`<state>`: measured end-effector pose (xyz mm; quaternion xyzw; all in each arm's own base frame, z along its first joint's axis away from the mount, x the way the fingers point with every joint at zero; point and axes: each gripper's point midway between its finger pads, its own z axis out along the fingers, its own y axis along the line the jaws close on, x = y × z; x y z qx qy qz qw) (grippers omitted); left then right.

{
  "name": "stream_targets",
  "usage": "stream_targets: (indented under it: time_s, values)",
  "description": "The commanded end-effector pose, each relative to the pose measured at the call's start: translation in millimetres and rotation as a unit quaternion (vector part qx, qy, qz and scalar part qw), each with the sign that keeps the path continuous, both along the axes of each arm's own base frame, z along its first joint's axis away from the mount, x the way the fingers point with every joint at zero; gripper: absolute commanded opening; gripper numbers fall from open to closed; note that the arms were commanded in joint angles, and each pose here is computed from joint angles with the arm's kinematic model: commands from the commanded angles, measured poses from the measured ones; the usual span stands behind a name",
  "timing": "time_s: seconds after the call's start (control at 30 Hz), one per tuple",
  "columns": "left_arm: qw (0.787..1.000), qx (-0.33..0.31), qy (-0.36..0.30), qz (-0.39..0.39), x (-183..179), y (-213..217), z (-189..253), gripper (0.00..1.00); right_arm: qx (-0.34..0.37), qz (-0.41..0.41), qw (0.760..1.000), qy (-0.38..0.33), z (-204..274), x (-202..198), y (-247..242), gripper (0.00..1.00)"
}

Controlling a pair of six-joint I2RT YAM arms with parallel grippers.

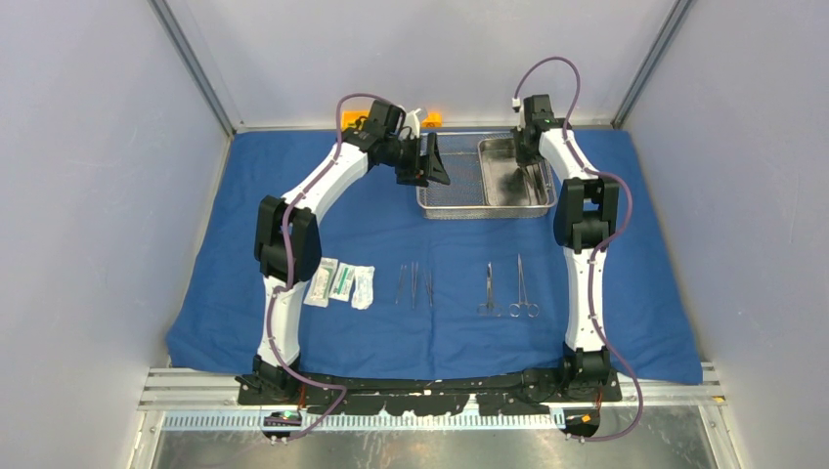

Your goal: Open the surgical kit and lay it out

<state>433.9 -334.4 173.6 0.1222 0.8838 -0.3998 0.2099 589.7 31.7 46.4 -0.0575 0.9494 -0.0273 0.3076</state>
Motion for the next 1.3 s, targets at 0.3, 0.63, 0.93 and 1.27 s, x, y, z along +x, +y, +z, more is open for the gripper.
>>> stream_targets:
  time_s: [0.3,0.63,0.93,1.27]
  values:
    - [1.0,-0.019,-0.014,-0.002,6.1,-1.5,16.0,0.72,0.008,0.016,1.0,0.017,-6.9,-5.6,7.4,0.15]
    - [1.0,-0.013,-0.025,-0.001,8.5,0.6,18.1,0.73,0.016,0.016,1.0,0.02,-7.7,-6.8,10.3,0.05]
    - [0.997,0.027,-0.065,0.009,19.9,12.4,26.5,0.8,0.045,0.022,0.998,-0.038,51.9,5.2,20.7,0.0]
    - [0.992,0.03,-0.112,0.047,28.4,21.5,54.3,0.89,0.047,0.019,0.991,-0.123,140.5,-16.3,55.8,0.0]
